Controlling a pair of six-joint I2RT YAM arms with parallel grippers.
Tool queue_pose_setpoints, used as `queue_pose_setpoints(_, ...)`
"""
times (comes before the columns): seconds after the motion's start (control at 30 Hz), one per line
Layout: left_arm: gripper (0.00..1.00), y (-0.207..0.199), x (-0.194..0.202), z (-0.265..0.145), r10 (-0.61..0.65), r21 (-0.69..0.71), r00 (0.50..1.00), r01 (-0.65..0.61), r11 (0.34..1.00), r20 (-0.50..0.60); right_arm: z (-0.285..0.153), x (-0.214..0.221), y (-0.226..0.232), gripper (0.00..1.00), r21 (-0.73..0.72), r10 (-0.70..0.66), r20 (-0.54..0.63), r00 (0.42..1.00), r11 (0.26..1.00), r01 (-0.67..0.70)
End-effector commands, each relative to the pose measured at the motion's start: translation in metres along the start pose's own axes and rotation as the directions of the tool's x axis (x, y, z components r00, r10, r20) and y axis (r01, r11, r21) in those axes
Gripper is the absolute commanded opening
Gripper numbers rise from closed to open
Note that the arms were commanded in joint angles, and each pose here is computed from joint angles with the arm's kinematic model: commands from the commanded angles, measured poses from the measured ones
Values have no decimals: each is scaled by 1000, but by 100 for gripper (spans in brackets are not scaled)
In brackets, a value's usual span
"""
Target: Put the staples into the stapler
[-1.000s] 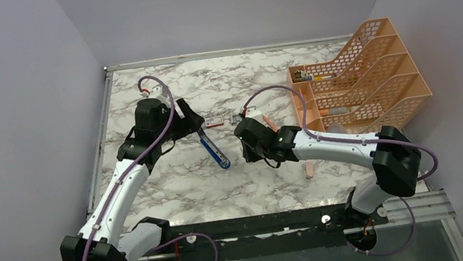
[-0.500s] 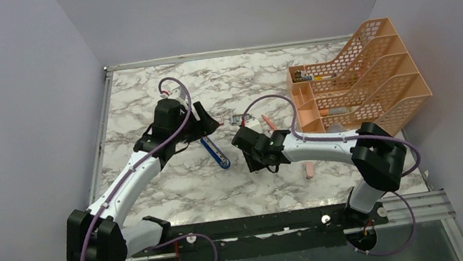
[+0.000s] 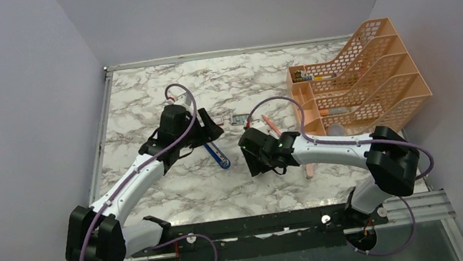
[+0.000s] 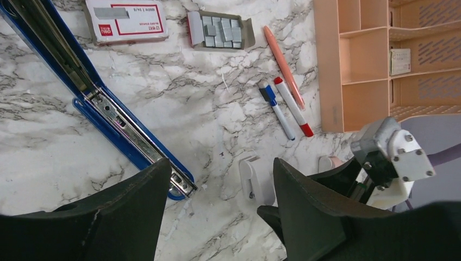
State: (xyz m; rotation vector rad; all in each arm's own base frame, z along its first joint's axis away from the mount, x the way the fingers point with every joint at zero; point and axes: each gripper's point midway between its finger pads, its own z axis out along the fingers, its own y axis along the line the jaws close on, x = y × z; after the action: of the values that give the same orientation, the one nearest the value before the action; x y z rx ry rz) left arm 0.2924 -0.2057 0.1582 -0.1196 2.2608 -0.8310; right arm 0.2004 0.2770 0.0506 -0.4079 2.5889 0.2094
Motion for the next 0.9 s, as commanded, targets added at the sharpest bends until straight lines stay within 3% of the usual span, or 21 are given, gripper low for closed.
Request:
queue_pose_setpoints(0.0, 67, -4, 14, 5, -20, 25, 999, 20, 999, -25, -10, 5, 8, 59, -73, 13, -3, 1000, 997, -14)
queue_pose_setpoints(0.17, 59, -11, 35, 9, -42, 45, 997, 45, 998, -65, -4, 11, 8, 54, -75, 11, -18, 1000, 997, -13)
queue_pose_setpoints(0.5, 58, -9, 63, 13, -61, 42, 991, 66, 997, -117, 7, 6, 15, 44, -95, 30, 15, 999, 995, -28)
queue_pose_setpoints(0.7, 57, -4, 87, 13, -93, 42, 984, 100, 994, -154, 8, 5, 12, 30, -74, 63, 25, 998, 995, -61)
queue_pose_setpoints(0.87, 48, 0, 112, 14, -127, 68, 976, 141, 988, -176, -4, 4, 19, 26, -135, 96, 31, 995, 987, -91)
